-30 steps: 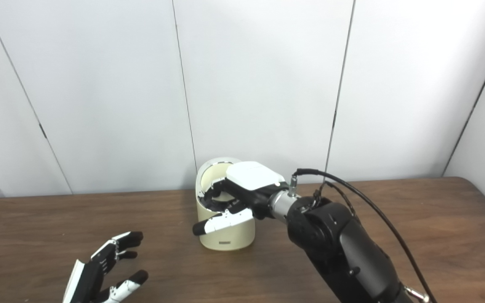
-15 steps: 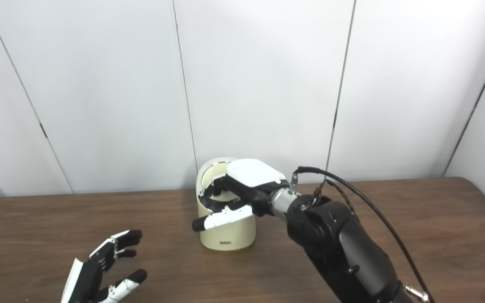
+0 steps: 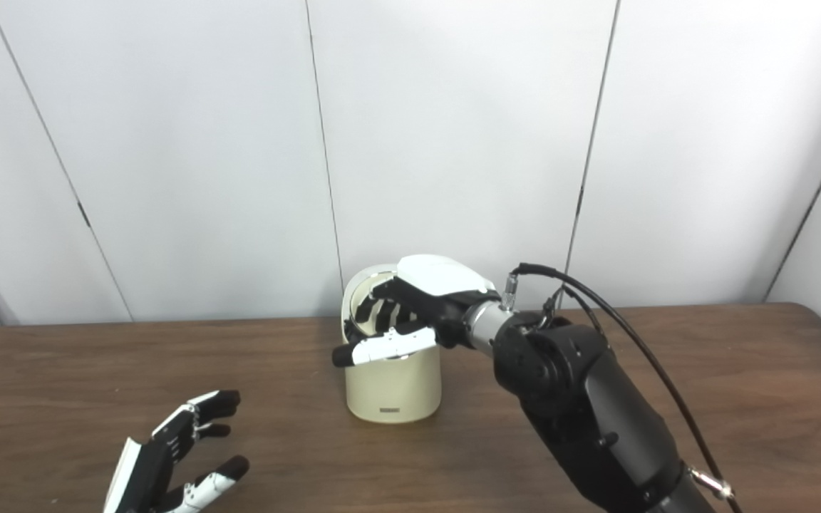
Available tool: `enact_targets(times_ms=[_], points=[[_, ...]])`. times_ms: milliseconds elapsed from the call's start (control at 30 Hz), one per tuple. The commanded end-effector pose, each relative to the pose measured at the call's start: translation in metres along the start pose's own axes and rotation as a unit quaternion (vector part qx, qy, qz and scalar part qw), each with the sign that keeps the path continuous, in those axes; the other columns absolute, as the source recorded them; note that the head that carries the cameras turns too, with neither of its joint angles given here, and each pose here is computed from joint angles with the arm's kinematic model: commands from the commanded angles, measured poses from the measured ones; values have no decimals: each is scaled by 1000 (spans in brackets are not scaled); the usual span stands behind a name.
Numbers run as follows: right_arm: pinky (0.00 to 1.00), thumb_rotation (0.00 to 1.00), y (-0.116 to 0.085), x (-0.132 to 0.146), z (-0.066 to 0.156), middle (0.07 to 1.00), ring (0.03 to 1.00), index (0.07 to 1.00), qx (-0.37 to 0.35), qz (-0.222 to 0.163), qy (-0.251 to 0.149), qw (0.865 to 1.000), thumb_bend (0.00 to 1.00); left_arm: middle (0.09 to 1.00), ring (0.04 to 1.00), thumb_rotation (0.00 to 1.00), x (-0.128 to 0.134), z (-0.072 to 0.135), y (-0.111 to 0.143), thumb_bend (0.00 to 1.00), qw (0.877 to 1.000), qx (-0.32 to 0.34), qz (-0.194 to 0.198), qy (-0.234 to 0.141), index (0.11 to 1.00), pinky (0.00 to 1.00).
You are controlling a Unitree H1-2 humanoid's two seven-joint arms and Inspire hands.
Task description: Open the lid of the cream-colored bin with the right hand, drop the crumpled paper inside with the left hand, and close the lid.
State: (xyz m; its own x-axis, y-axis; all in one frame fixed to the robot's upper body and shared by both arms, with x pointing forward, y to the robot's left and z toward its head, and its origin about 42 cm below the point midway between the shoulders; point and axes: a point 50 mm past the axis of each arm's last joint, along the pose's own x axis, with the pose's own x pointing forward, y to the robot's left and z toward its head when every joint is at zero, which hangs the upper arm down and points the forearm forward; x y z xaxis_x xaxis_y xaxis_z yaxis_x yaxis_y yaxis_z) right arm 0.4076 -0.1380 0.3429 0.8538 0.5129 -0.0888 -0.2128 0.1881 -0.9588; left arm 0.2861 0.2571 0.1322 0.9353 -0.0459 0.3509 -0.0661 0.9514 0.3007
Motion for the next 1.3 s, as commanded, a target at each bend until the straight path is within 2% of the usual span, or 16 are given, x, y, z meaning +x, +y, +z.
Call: enact_targets(times_ms=[0,200,267,333,433,467,500,567,667,867,1033,1133,1267], points=[[524,963,-14,-2,0,657,608,706,-10,-13,0,1000,922,774,774,554,7,8,4,917,999,5,5,-32,759,699],[573,962,-7,-4,-4,680,642,707,-8,-19,-2,1000,932,774,772,553,7,7,4,925,999,1,5,-32,759,693],[594,953,-9,-7,-5,678,657,704,-1,-40,-2,999,932,774,773,551,8,7,3,922,1000,0,4,-31,759,696],[579,929,-12,-14,-8,682,662,701,15,-76,-5,997,936,777,775,554,8,8,3,926,1000,0,3,-30,761,699],[607,875,-15,-29,-11,730,710,744,41,-131,-3,991,927,775,772,553,8,9,2,924,1000,2,4,-31,759,687],[646,887,-16,-37,-13,773,753,782,48,-161,1,986,891,775,771,552,8,9,2,922,999,2,4,-31,759,685],[649,868,-16,-45,-16,780,762,778,58,-194,2,979,907,777,772,553,7,9,2,922,1000,2,4,-31,760,685],[663,837,-15,-55,-19,786,774,772,70,-236,2,969,928,778,775,556,7,8,3,927,1000,2,4,-30,763,692],[679,808,-9,-74,-34,786,768,785,109,-289,-3,951,907,783,783,549,7,8,5,929,1000,-4,4,-31,765,704],[728,783,16,-97,-63,819,811,776,141,-345,8,928,896,786,789,545,6,6,7,921,1000,-2,6,-28,766,723],[727,797,39,-113,-77,835,804,837,181,-358,14,916,858,785,788,538,5,6,7,922,1000,-3,9,-28,766,723],[737,782,55,-117,-88,817,807,840,220,-370,7,903,857,786,792,535,5,6,8,918,1000,-2,12,-28,767,734],[773,723,89,-125,-106,831,828,859,289,-370,2,883,852,788,797,539,5,7,9,916,999,-1,15,-28,767,745]])
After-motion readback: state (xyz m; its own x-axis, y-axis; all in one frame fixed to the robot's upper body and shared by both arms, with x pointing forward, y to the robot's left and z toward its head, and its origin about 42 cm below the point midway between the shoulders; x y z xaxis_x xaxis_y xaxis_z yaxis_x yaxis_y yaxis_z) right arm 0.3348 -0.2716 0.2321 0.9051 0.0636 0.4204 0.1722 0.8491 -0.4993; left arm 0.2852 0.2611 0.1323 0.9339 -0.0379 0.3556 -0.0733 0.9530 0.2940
